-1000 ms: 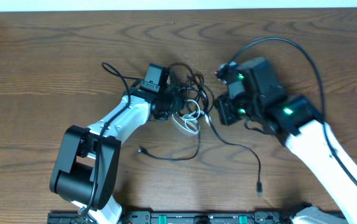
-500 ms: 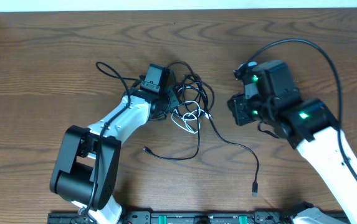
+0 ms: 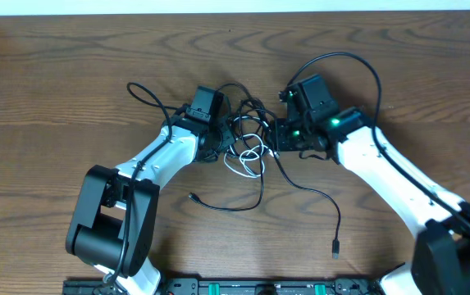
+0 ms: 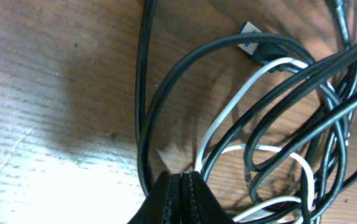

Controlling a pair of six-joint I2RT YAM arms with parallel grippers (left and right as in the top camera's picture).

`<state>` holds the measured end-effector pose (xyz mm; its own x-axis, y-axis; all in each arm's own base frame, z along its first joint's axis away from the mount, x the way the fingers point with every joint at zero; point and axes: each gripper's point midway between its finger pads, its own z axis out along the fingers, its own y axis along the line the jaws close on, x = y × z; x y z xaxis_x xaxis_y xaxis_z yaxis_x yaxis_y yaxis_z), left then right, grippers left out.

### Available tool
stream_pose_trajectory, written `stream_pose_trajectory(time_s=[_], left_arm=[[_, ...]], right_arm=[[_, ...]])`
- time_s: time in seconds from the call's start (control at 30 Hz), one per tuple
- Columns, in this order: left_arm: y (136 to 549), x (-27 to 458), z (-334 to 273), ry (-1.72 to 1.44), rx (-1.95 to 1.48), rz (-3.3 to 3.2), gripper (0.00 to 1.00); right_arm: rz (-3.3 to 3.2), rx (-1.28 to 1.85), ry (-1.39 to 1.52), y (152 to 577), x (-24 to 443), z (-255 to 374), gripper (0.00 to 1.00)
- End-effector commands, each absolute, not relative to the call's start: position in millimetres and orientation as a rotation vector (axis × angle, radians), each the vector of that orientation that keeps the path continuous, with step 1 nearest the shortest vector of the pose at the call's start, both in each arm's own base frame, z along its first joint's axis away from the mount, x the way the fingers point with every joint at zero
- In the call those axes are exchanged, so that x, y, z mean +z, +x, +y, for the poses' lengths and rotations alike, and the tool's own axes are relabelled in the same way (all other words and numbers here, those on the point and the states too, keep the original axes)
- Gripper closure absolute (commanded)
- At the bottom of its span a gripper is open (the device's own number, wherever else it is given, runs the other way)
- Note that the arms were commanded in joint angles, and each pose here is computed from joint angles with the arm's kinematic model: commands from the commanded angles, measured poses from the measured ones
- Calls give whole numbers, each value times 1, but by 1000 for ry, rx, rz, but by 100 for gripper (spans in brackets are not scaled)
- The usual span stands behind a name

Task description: Untangle cables

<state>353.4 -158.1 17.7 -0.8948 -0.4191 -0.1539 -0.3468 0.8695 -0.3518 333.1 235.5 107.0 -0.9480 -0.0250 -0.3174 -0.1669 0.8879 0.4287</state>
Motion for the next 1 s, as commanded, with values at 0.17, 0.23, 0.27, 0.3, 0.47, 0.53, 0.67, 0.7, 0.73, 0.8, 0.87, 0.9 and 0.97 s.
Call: stream_pose_trajectory(time_s=[0.17, 0.23, 0.27, 0.3, 0.47, 0.53, 0.67, 0.7, 0.73, 0.8, 0.87, 0.9, 0.97], left_arm=[[351, 13, -152, -569, -419, 2835, 92], [351, 13, -152, -569, -420, 2835, 92], [351, 13, -152, -569, -420, 2835, 92], [351, 13, -152, -569, -420, 2835, 92], [351, 13, -152, -569, -420, 2835, 92], [351, 13, -152, -570, -420, 2835, 93], [351, 13, -152, -570, -420, 2835, 92], [351, 13, -152, -570, -420, 2835, 92], [351, 13, -152, -570, -420, 2835, 92], [351, 13, -152, -570, -419, 2835, 92], [351, 13, -152, -570, -420, 2835, 92], [351, 13, -152, -570, -419, 2835, 92], [351, 13, -152, -570, -420, 2835, 92]], right_arm=[[2813, 814, -191, 324, 74, 272, 55], [2815, 815, -204, 326, 65, 277, 54], [2813, 817, -208, 327, 61, 280, 54], [2810, 819, -213, 329, 58, 282, 54], [2822, 816, -220, 332, 39, 287, 56], [2841, 807, -217, 330, 33, 286, 62], [2924, 754, -195, 318, 22, 276, 78], [2944, 723, -187, 315, 19, 272, 79], [2970, 671, -173, 312, 15, 265, 80], [3003, 595, -156, 308, 11, 255, 80], [3032, 480, -136, 305, 5, 240, 77], [3038, 424, -128, 305, 3, 234, 75], [3041, 364, -121, 305, 1, 227, 73]])
